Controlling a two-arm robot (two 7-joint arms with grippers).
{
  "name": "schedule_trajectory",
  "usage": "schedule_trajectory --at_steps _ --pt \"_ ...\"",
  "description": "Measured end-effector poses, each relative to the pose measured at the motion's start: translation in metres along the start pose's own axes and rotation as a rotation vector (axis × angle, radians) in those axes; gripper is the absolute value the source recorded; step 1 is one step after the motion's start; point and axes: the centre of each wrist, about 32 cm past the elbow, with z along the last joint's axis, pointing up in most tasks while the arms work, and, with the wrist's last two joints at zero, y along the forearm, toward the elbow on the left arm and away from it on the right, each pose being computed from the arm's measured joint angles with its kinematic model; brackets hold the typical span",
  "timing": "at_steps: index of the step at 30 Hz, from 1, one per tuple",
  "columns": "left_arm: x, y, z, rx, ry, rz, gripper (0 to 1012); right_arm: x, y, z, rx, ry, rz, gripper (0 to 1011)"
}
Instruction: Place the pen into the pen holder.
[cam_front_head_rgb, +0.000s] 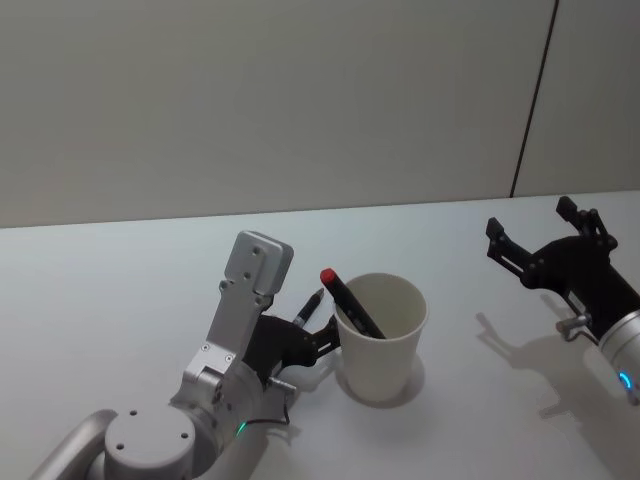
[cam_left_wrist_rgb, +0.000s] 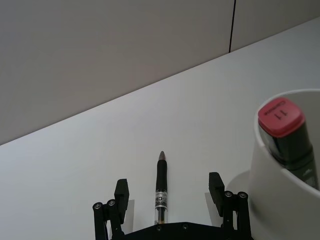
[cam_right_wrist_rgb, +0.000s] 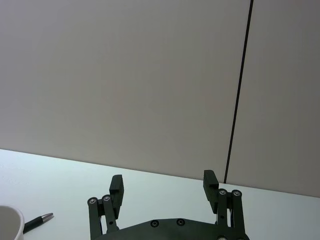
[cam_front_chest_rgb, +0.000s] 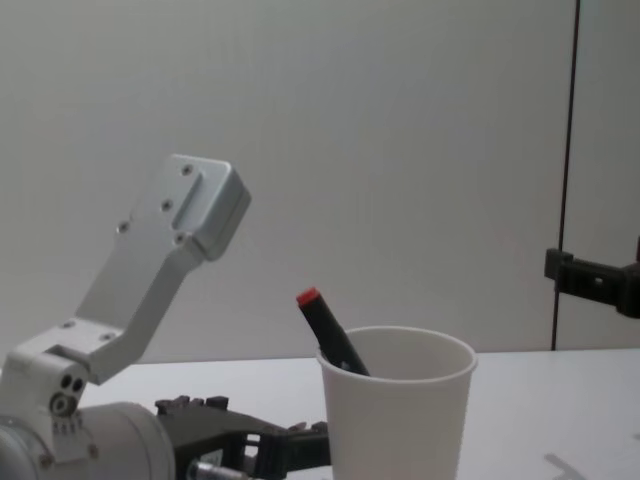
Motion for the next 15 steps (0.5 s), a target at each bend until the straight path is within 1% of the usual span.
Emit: schedule_trajectory --at_steps 5,15 --pt "-0.0004 0.0001 -0.0025 0.006 0.003 0.0 1001 0.0 0.0 0.0 0.0 0.0 0.0 1002" --pt "-0.002 0.0 -0.0076 0.02 0.012 -0.016 1001 0.0 0.0 0.0 0.0 0.0 0.0 1001"
